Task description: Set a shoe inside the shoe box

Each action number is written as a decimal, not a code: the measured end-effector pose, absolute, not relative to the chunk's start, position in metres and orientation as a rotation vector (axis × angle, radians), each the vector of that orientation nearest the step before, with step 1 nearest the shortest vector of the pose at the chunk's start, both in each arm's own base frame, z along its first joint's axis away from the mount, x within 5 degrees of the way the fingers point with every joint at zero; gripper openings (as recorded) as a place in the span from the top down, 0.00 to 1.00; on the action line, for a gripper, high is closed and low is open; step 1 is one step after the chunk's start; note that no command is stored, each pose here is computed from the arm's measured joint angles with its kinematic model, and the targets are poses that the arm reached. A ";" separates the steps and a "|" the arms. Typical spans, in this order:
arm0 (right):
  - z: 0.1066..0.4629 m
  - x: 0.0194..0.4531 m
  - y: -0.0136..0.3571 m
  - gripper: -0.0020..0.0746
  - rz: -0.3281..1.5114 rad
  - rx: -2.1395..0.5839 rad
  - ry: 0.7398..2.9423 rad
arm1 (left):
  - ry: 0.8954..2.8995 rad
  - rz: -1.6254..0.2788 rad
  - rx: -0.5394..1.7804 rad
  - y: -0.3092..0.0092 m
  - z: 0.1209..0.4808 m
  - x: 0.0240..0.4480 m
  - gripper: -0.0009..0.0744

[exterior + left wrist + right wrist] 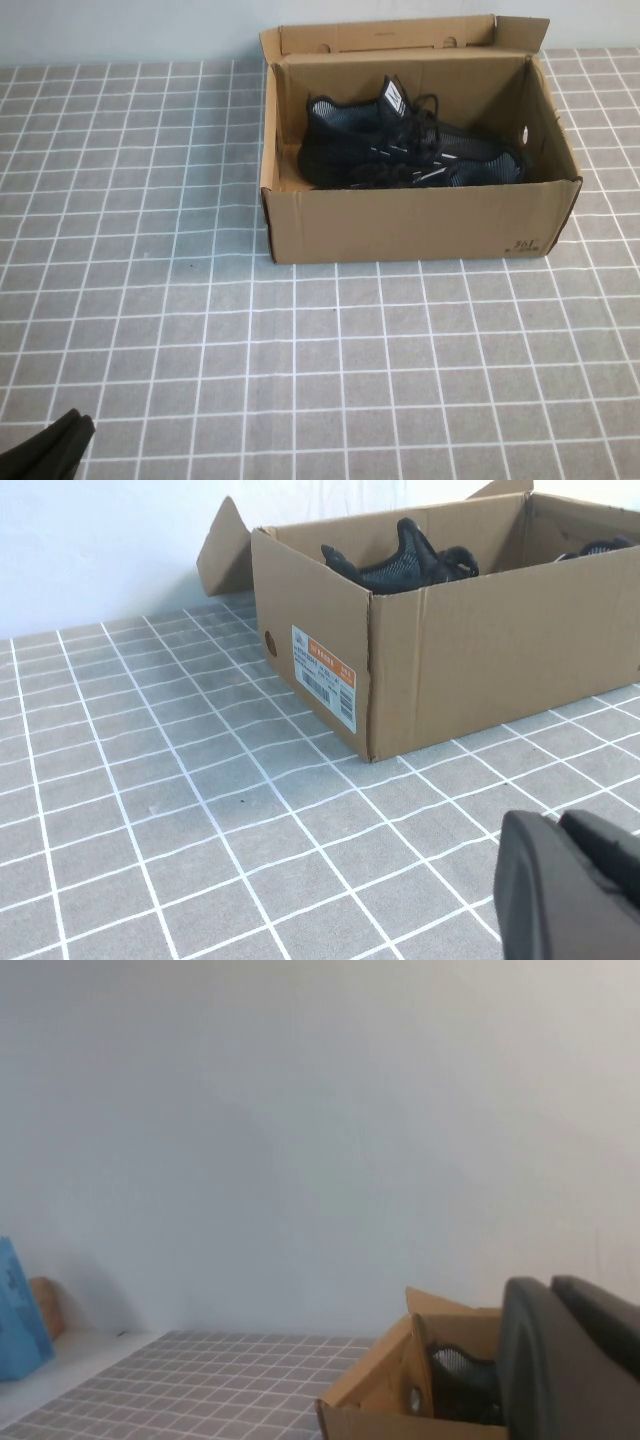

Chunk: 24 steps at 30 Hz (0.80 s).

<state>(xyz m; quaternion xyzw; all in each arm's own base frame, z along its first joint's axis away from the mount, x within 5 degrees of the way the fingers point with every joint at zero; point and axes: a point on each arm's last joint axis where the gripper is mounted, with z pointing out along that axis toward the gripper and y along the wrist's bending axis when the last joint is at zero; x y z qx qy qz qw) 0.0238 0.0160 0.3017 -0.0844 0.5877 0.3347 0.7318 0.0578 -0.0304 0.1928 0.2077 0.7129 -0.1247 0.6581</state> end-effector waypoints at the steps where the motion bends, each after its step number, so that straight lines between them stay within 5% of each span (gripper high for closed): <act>1: 0.302 0.024 0.016 0.99 0.736 -0.186 1.295 | 1.614 -0.282 0.470 -0.030 0.193 0.058 0.99; 15: 0.284 0.030 0.016 0.99 0.471 -0.310 1.411 | 1.614 -0.280 0.472 -0.030 0.193 0.058 0.99; 24: 0.223 0.054 0.005 0.99 0.205 0.030 1.415 | 1.619 -0.282 0.478 -0.031 0.192 0.058 0.99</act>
